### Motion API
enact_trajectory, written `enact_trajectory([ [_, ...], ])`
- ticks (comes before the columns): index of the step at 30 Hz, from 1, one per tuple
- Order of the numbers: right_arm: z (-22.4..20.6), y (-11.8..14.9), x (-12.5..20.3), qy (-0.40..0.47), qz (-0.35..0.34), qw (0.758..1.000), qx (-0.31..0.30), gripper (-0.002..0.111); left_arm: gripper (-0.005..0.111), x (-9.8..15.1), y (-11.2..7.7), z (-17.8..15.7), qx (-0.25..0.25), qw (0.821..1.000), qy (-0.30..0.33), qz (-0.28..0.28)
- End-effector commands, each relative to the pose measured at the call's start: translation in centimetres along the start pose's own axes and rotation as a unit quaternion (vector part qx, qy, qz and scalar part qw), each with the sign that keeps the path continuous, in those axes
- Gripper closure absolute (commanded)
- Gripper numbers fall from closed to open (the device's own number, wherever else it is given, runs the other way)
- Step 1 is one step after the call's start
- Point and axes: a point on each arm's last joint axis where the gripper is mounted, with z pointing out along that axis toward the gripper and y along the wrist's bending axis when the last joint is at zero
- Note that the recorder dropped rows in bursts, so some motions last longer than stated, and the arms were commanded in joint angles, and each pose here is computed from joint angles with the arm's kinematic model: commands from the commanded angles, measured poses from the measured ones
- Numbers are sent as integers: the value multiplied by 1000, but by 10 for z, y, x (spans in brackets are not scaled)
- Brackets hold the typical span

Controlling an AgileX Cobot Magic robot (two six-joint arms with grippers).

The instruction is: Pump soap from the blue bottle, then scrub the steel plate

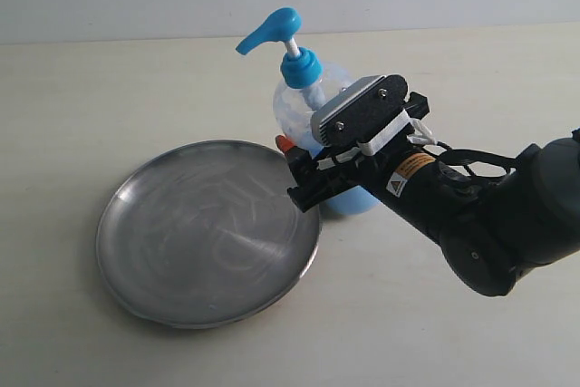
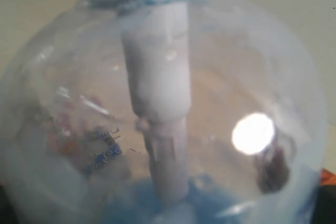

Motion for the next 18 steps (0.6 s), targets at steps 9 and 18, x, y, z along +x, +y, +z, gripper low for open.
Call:
enact_trajectory([
  [9, 0, -3, -13, -41, -3, 999, 8, 108, 107, -36, -32, -2, 168, 985, 25, 1],
  [18, 0, -3, -13, -41, -4, 999, 8, 108, 107, -66, -69, -7, 230, 971, 19, 55],
])
